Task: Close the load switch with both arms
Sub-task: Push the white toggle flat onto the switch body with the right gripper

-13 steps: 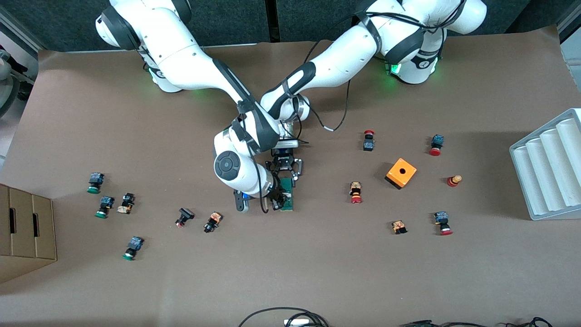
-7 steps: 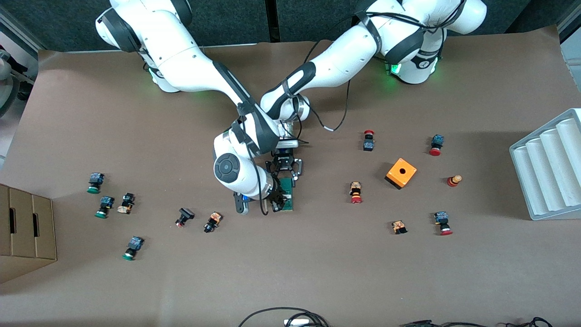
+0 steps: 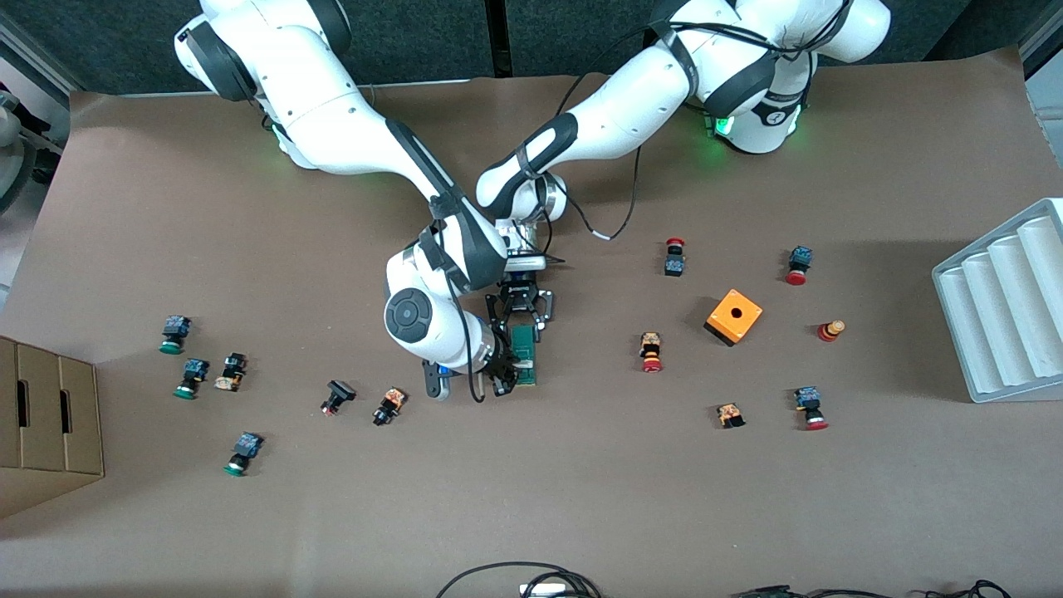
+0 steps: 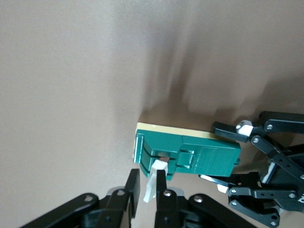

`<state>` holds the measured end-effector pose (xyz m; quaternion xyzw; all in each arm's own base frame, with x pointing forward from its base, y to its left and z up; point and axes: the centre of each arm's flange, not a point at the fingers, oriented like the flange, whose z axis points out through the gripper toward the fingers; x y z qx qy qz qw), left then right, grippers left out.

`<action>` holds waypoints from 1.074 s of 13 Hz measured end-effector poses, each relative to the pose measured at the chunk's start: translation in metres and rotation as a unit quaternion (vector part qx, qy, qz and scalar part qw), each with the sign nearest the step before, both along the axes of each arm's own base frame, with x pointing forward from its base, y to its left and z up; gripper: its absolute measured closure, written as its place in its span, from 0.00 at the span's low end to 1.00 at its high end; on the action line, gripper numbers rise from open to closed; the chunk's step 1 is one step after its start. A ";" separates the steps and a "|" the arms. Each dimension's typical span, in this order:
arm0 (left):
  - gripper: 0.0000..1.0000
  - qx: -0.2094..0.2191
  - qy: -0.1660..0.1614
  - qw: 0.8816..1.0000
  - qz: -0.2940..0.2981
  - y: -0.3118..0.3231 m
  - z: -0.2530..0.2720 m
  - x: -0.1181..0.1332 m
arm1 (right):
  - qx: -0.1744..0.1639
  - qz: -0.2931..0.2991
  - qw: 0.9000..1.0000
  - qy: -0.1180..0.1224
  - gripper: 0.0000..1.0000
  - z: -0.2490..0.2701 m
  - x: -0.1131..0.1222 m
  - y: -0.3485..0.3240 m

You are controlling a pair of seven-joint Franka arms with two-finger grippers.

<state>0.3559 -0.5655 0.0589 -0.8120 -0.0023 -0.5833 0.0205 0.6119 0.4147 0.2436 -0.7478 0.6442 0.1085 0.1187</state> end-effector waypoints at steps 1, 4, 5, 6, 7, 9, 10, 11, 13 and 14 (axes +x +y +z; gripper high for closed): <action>0.33 0.000 0.000 1.000 0.000 0.000 0.000 0.000 | 0.000 -0.001 1.000 0.000 0.79 -0.002 0.002 -0.001; 0.33 0.000 0.000 1.000 0.000 0.000 0.000 0.000 | -0.001 -0.003 1.000 0.001 0.79 -0.006 0.004 -0.003; 0.33 0.000 0.000 1.000 0.000 0.000 0.000 0.000 | -0.001 -0.002 1.000 0.000 0.79 -0.006 0.005 -0.002; 0.33 0.000 0.000 1.000 0.000 0.000 0.000 0.000 | -0.001 -0.002 1.000 -0.001 0.79 -0.007 0.006 -0.001; 0.33 0.000 0.000 1.000 0.000 0.000 0.000 0.000 | -0.001 -0.002 1.000 -0.001 0.79 -0.009 0.007 0.000; 0.33 0.000 0.000 1.000 0.000 0.000 0.000 0.000 | -0.001 -0.002 1.000 -0.002 0.79 -0.011 0.009 0.000; 0.33 0.000 0.000 1.000 0.000 0.000 0.000 0.000 | -0.001 -0.002 1.000 -0.002 0.79 -0.012 0.009 0.001; 0.33 0.000 0.000 1.000 0.000 0.000 0.000 0.000 | -0.001 -0.002 1.000 -0.003 0.79 -0.013 0.010 0.001; 0.33 0.000 0.000 1.000 0.000 0.000 0.000 0.000 | -0.002 -0.002 1.000 -0.002 0.79 -0.017 0.012 0.001; 0.33 0.000 0.000 1.000 0.000 0.000 0.000 0.000 | -0.003 -0.003 1.000 -0.002 0.79 -0.020 0.012 0.001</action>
